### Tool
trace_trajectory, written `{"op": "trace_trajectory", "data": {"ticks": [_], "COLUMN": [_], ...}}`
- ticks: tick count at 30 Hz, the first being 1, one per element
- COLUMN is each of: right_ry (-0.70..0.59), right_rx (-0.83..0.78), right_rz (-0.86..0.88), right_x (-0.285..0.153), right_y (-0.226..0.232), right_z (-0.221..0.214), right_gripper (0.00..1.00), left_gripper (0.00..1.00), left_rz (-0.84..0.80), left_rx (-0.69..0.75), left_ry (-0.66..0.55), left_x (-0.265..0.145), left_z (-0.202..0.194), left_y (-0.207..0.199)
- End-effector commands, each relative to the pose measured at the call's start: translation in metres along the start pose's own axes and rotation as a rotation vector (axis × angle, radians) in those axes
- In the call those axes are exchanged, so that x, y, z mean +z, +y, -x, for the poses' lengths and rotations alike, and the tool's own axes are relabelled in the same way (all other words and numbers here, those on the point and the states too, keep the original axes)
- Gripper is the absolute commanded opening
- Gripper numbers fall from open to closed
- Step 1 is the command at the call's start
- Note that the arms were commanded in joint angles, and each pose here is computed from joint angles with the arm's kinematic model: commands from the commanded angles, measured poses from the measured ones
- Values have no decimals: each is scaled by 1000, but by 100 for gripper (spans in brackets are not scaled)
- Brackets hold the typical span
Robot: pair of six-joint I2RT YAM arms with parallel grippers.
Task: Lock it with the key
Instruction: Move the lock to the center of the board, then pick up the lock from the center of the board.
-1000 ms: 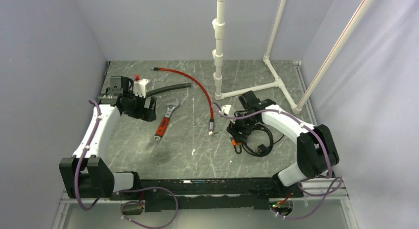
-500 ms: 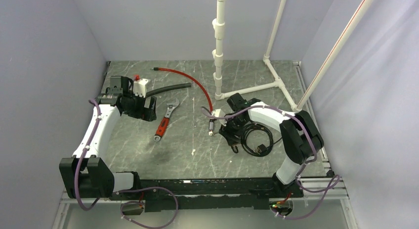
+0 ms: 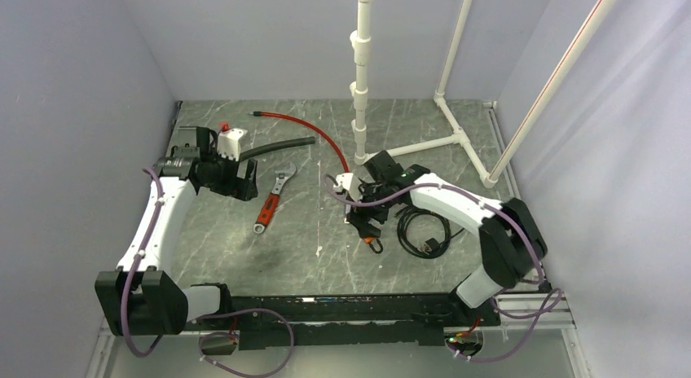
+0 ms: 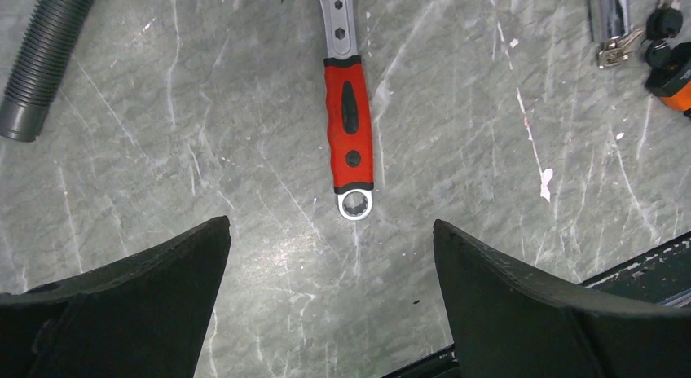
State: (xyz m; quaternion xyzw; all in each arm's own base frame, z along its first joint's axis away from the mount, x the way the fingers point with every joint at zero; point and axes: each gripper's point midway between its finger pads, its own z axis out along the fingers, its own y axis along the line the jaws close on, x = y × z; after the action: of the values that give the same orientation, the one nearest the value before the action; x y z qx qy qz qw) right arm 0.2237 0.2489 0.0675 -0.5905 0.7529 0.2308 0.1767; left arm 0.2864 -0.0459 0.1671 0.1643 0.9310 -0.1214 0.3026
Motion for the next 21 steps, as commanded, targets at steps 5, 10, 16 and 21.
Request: {"op": "trace_trajectory", "data": {"ticks": [5, 10, 16, 21], "right_ry": [-26, -27, -28, 9], "right_rx": [332, 390, 426, 430], "right_rz": [-361, -340, -293, -299], "right_x": [-34, -27, -7, 10], "right_y": [-37, -24, -13, -13], "right_z": [1, -13, -9, -13], "right_gripper": [90, 91, 91, 88], "left_gripper": [99, 99, 99, 99], "left_rz": [18, 112, 235, 255], "left_rx": [23, -27, -45, -57], "left_ry": [-116, -192, -302, -306], "left_x": [-14, -21, -32, -34], "left_z": [23, 39, 56, 59], "left_y": [-2, 12, 30, 34]}}
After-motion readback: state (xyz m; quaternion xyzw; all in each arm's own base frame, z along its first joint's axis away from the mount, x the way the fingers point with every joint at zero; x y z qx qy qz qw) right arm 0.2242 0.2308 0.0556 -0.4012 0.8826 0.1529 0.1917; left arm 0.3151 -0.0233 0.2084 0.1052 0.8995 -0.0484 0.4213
